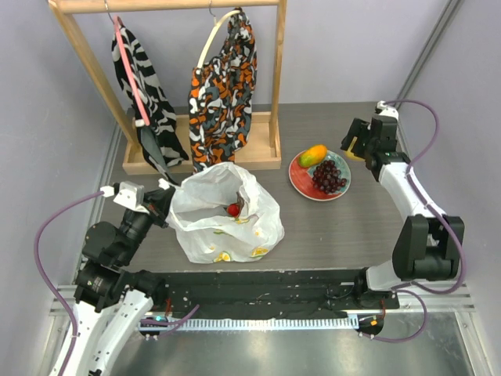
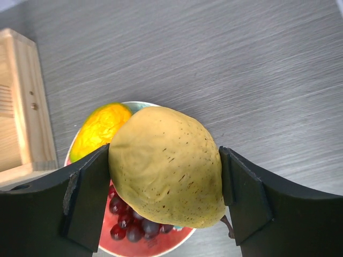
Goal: Place the fruits into the plastic bag
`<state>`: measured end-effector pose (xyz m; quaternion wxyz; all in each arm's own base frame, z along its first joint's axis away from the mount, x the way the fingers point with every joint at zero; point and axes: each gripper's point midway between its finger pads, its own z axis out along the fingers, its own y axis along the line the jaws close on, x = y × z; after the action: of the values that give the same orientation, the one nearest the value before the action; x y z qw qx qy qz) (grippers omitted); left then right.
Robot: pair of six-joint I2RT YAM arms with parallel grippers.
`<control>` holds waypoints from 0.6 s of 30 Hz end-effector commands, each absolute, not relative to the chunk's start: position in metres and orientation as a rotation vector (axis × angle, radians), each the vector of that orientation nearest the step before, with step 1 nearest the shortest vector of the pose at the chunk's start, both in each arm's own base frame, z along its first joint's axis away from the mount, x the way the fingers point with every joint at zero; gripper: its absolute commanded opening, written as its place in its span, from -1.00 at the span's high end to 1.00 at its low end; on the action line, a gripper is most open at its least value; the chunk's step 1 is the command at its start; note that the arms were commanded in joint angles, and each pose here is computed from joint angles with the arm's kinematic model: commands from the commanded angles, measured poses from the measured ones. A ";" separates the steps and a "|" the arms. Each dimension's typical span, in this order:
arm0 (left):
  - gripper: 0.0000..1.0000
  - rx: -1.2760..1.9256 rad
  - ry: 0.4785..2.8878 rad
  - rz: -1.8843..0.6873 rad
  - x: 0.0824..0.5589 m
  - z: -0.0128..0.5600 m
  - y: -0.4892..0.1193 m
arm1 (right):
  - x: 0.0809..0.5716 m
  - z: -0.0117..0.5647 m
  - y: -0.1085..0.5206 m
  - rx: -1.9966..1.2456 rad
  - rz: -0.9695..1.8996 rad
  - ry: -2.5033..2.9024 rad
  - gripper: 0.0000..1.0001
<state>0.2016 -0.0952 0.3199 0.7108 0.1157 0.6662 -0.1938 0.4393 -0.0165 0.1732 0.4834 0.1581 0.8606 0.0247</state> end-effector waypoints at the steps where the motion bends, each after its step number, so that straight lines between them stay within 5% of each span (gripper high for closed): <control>1: 0.99 0.263 1.441 -0.438 0.199 0.330 -0.096 | 0.424 0.213 -0.019 0.379 0.070 1.990 0.23; 18: 1.00 0.262 1.441 -0.437 0.199 0.331 -0.096 | 0.378 0.304 0.064 0.201 0.445 1.807 0.32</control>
<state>0.2016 -0.0952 0.3199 0.7108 0.1157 0.6662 -0.1938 0.3870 0.0297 0.2821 0.5813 0.1188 0.7918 0.1451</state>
